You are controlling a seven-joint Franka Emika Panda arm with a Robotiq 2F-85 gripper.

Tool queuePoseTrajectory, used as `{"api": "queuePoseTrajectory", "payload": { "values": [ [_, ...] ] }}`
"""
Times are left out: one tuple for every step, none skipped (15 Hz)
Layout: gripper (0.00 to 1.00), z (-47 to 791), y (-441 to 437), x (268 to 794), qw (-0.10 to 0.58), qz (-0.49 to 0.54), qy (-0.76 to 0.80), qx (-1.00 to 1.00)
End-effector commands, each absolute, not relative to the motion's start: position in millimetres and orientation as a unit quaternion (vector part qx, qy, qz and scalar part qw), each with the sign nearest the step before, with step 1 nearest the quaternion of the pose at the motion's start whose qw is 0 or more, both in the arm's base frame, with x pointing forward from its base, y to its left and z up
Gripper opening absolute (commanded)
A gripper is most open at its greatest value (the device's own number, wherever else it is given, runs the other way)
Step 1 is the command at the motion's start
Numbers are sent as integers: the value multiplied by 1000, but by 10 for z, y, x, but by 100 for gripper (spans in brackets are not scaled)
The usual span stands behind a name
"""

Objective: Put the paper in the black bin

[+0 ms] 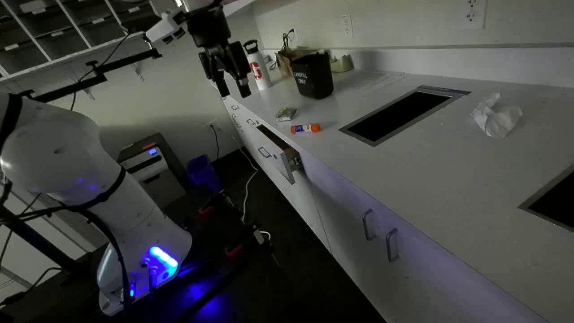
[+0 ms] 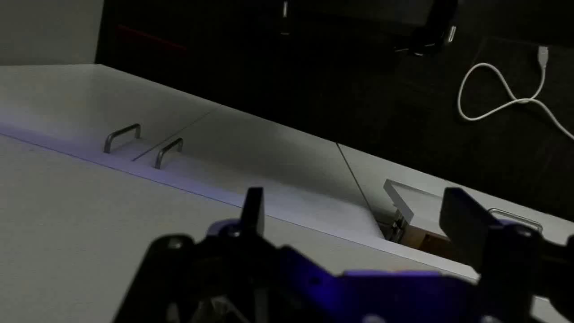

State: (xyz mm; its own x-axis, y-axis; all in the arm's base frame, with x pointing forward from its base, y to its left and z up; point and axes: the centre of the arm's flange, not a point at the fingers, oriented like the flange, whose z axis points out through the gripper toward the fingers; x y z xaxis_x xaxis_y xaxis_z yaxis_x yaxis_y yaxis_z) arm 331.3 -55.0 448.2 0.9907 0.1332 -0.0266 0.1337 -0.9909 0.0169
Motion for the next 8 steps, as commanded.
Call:
{"api": "queuePoseTrajectory", "payload": {
  "values": [
    [100,4482,-550,3313,9,-13,67,998],
    [100,4482,-550,3313,9,-13,67,998],
    [100,4482,-550,3313,9,-13,67,998],
    [100,4482,-550,3313,9,-13,67,998],
    [100,4482,-550,3313,9,-13,67,998],
    [100,4513,-590,3415,5,-4,56,998],
    [100,4527,-630,3498,2,0,41,999],
    [100,4549,-710,3635,10,12,21,1000]
  ]
}}
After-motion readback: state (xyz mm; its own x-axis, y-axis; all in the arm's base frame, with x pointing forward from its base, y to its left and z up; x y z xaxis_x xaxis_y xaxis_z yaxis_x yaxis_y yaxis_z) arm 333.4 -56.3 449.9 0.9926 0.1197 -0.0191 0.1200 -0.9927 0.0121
